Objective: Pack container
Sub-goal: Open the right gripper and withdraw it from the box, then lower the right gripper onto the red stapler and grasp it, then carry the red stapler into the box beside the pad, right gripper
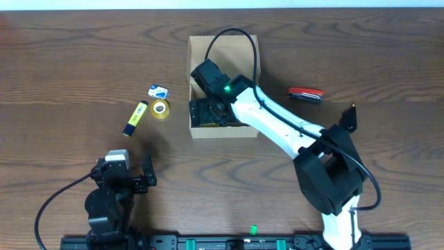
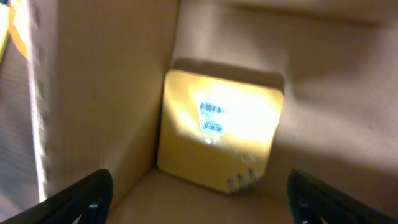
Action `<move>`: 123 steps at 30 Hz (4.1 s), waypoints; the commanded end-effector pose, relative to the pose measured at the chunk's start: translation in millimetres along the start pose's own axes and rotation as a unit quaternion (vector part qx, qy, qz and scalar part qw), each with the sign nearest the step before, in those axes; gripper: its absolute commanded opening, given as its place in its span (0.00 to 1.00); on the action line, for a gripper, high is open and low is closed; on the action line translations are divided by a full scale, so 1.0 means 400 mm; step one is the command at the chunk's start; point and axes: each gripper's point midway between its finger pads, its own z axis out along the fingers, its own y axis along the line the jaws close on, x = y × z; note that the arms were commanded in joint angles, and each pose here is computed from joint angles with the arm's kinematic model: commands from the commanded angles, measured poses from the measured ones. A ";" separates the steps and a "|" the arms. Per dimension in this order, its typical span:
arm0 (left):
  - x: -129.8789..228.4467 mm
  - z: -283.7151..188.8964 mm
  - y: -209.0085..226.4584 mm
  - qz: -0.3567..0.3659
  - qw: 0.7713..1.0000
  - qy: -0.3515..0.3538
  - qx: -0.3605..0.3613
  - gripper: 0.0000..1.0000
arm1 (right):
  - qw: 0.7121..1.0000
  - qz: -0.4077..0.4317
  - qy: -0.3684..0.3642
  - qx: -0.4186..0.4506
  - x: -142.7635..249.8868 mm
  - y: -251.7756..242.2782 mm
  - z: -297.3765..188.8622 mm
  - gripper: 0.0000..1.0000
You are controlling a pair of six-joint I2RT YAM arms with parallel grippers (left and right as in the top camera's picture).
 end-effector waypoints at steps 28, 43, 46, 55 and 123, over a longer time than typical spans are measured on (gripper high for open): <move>0.022 0.007 0.002 -0.003 1.000 0.009 0.000 0.95 | 0.947 -0.239 -0.067 0.203 -0.301 -0.442 -0.506 0.96; 0.022 0.007 0.002 -0.003 1.000 0.009 0.000 0.95 | 0.954 -0.271 -0.003 0.127 -0.251 -0.667 -0.374 0.99; 0.022 0.007 0.002 -0.003 1.000 0.009 0.000 0.95 | 0.946 -0.308 0.013 0.097 -0.225 -0.661 -0.314 0.99; 0.022 0.007 0.002 -0.003 1.000 0.009 0.000 0.95 | 0.930 -0.359 0.036 0.074 -0.157 -0.693 -0.145 0.99; 0.022 0.007 0.002 -0.003 1.000 0.009 0.000 0.95 | 0.943 -0.322 -0.018 0.080 -0.189 -0.631 -0.058 0.01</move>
